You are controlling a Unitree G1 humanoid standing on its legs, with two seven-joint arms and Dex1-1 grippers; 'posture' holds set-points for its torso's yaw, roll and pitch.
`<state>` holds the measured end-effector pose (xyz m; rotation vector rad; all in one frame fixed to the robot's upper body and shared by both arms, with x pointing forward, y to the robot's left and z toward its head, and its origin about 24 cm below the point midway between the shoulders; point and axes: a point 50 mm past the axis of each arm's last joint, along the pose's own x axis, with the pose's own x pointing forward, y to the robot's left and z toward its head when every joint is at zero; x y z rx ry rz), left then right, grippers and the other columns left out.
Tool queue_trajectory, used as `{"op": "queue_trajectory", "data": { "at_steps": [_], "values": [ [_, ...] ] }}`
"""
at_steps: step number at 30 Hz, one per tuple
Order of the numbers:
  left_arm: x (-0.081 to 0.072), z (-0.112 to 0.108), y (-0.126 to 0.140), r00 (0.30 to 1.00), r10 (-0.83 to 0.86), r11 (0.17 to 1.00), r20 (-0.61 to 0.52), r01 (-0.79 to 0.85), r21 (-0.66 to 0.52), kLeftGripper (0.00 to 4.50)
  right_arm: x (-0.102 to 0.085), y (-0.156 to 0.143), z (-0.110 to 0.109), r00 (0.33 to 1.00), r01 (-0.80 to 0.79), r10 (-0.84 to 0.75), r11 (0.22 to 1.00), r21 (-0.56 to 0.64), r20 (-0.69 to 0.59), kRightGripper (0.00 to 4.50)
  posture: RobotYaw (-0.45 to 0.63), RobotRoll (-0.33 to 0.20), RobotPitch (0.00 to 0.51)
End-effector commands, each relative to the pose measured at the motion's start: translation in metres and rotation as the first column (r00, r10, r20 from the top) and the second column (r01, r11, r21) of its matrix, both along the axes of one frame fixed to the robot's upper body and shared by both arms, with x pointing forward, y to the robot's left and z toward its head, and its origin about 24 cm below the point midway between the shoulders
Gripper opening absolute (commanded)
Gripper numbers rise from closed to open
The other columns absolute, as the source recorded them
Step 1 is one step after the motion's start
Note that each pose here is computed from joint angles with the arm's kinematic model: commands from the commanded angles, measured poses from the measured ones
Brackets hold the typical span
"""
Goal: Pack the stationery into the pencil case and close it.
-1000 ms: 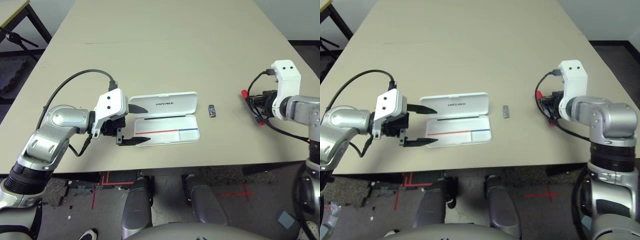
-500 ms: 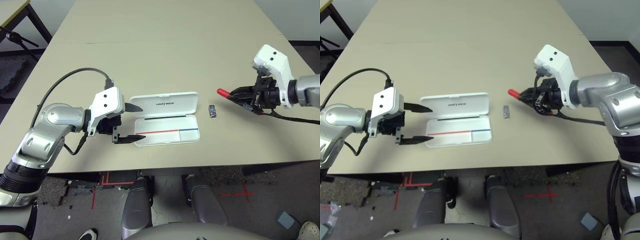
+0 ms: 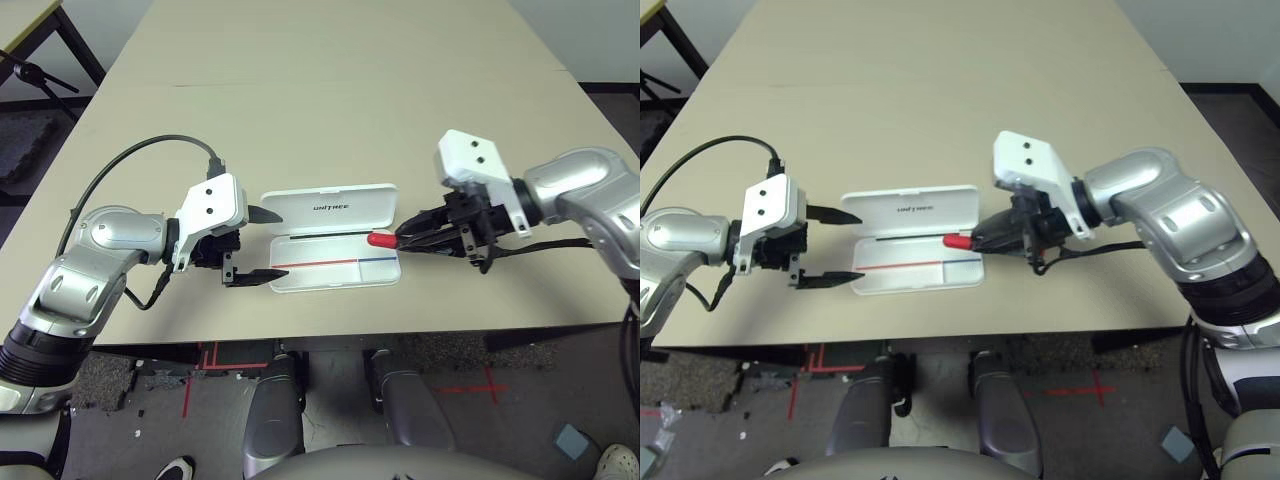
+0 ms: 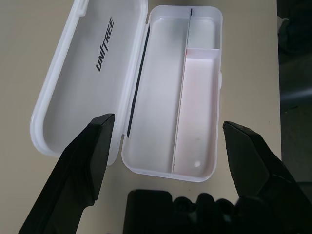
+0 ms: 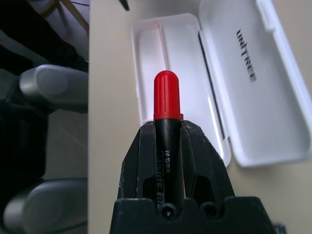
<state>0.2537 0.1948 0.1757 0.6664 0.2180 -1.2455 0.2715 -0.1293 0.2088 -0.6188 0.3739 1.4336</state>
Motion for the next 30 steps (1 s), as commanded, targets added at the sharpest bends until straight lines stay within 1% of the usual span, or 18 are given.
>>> {"op": "queue_trajectory", "data": {
  "at_steps": [1,5,9,13,16,19,22,27,30],
  "values": [
    [0.000,-0.004,-0.002,1.000,-0.003,1.000,-0.003,0.003,0.022,4.50,0.001,0.012,-0.005,0.999,-0.020,0.021,0.999,-0.031,0.043,0.45,-0.07,0.000,0.201],
    [0.000,-0.006,-0.002,1.000,-0.001,1.000,-0.003,0.001,0.026,4.50,0.004,0.027,-0.007,0.994,-0.049,0.054,0.998,-0.050,0.094,0.45,-0.07,0.000,0.200],
    [0.000,-0.008,-0.002,1.000,0.003,1.000,-0.003,-0.003,0.029,4.50,0.001,0.046,-0.006,0.987,-0.100,0.103,0.995,-0.030,0.126,0.45,-0.07,0.000,0.200],
    [-0.001,-0.008,-0.002,1.000,0.007,1.000,-0.004,-0.007,0.030,4.50,0.001,0.061,-0.011,0.976,-0.132,0.136,0.991,-0.033,0.169,0.45,-0.06,0.000,0.200],
    [-0.002,-0.009,-0.002,1.000,0.011,0.999,-0.004,-0.011,0.030,4.50,0.003,0.070,-0.018,0.963,-0.143,0.147,0.989,-0.033,0.225,0.45,-0.06,0.000,0.200],
    [-0.002,-0.009,-0.001,1.000,0.014,0.999,0.000,-0.014,0.034,4.50,0.006,0.076,-0.021,0.945,-0.148,0.149,0.989,-0.024,0.291,0.45,-0.05,0.000,0.198],
    [-0.002,-0.009,-0.002,1.000,0.016,0.999,0.007,-0.016,0.038,4.50,0.008,0.081,-0.025,0.931,-0.164,0.160,0.986,-0.018,0.328,0.45,-0.04,0.000,0.194],
    [-0.003,-0.009,-0.003,1.000,0.018,0.999,0.014,-0.018,0.038,4.50,0.012,0.082,-0.035,0.930,-0.164,0.164,0.986,-0.029,0.330,0.45,-0.03,0.000,0.189],
    [-0.003,-0.009,-0.002,1.000,0.024,0.999,0.015,-0.024,0.037,4.50,0.013,0.081,-0.041,0.937,-0.161,0.167,0.986,-0.047,0.306,0.45,-0.03,0.000,0.188]
  ]
}}
